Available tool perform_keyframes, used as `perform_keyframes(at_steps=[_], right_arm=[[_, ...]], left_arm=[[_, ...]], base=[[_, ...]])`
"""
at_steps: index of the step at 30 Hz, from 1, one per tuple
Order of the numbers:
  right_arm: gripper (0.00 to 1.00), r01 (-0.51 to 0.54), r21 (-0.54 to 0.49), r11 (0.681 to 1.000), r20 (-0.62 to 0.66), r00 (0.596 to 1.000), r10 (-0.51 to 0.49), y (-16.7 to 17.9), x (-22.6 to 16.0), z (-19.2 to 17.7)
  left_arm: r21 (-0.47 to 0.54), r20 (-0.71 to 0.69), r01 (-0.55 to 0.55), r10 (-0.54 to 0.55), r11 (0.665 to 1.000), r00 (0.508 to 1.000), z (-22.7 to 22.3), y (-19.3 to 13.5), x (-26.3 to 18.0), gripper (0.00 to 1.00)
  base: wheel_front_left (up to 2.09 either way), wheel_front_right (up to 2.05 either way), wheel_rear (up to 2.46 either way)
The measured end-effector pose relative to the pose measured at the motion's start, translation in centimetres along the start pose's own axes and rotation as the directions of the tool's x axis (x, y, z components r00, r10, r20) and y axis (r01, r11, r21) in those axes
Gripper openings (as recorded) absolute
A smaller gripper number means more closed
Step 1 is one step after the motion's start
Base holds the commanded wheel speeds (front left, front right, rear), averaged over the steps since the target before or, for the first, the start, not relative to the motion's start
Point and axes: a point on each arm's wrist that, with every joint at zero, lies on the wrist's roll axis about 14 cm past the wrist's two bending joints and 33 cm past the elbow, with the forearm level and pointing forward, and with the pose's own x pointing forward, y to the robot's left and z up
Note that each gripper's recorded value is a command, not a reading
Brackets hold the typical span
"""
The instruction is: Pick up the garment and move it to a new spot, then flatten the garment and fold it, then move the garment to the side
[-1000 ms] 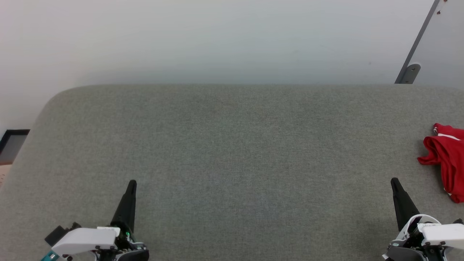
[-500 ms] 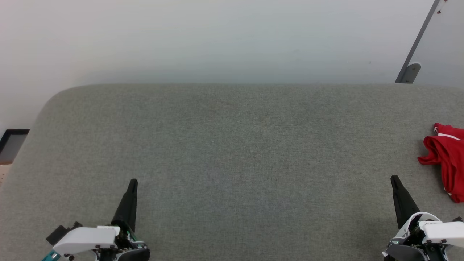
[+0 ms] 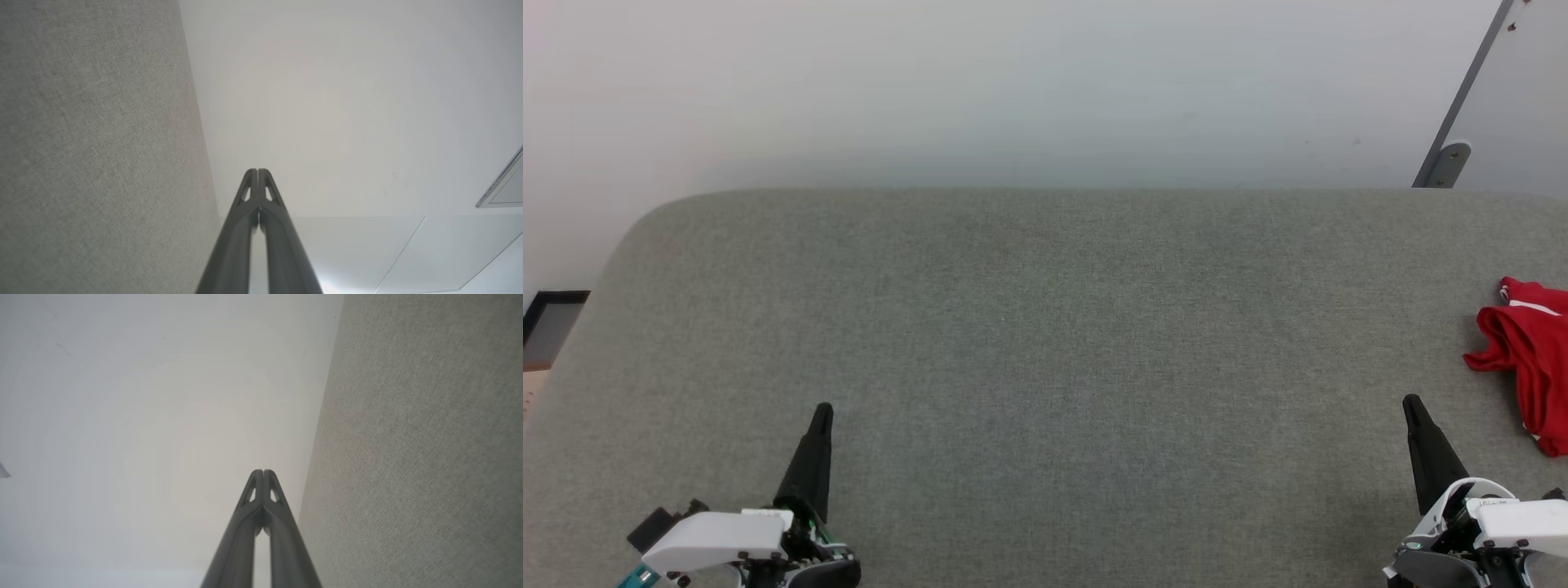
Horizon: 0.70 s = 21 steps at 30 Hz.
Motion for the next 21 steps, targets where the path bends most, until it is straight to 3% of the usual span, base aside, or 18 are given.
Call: perform_keyframes(at_steps=[21], right_arm=[[0.0, 0.0, 0.0, 1.0, 0.0, 1.0, 0.0, 0.0, 0.0, 0.0]], left_arm=[[0.0, 0.0, 0.0, 0.0, 1.0, 1.0, 0.0, -0.01, 0.0, 0.0]], base=[[0.0, 0.0, 0.0]])
